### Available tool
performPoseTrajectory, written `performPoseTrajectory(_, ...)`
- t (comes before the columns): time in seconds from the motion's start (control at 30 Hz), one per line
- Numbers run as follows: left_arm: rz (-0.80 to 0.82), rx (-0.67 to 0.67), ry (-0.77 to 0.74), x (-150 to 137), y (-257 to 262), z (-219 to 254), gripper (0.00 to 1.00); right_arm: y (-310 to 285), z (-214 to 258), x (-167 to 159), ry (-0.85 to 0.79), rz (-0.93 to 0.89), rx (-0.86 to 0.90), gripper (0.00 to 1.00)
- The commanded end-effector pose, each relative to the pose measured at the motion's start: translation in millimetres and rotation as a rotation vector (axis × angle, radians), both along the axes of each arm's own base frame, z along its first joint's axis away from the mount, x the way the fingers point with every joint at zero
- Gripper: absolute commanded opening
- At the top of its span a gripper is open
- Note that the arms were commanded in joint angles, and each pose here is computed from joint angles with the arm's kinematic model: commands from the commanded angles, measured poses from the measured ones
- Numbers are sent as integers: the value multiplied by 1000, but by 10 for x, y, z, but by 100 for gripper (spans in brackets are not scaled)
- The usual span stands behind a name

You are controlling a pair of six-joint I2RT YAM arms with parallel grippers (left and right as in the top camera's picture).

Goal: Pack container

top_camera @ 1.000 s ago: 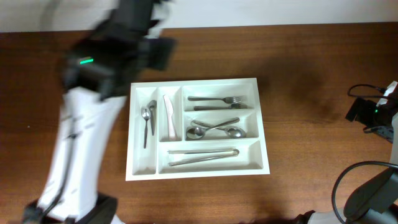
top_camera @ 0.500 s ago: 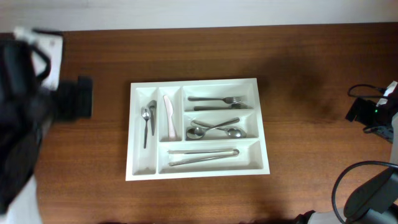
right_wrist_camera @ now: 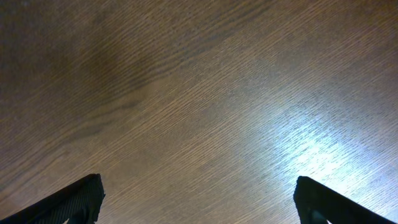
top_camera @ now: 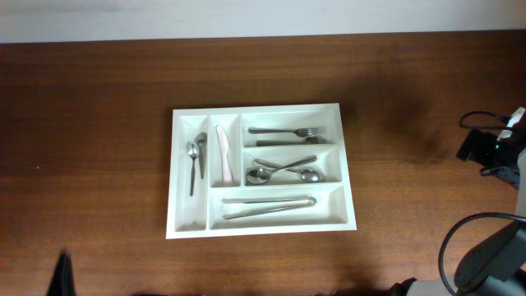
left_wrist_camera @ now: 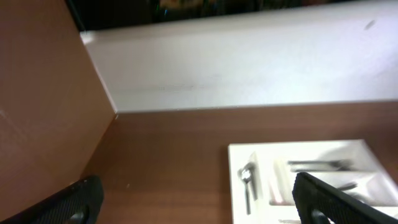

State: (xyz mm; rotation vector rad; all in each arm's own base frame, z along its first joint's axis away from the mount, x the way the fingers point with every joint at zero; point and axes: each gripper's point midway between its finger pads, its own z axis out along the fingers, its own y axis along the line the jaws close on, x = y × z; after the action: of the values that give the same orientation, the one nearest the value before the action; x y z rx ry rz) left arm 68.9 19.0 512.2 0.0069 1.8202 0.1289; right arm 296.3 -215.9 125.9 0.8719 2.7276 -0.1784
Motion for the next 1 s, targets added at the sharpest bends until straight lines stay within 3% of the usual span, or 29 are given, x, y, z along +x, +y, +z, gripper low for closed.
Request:
performPoseTrajectory(0.0, -64, -93, -12, -120, -145, -67, 99, -10, -17, -5, 3, -10, 4, 99)
performPoseTrajectory(0.17, -32, -221, 12, -162, -150, -218, 99, -10, -17, -5, 3, -10, 4, 99)
performPoseTrajectory(0.73, -20, -216, 84, -39, -146, -386, 99, -10, -17, -5, 3, -10, 4, 99)
performPoseTrajectory(0.97, -9, -185, 201, 145, -141, -665, 99, -11, -17, -5, 3, -10, 3, 99)
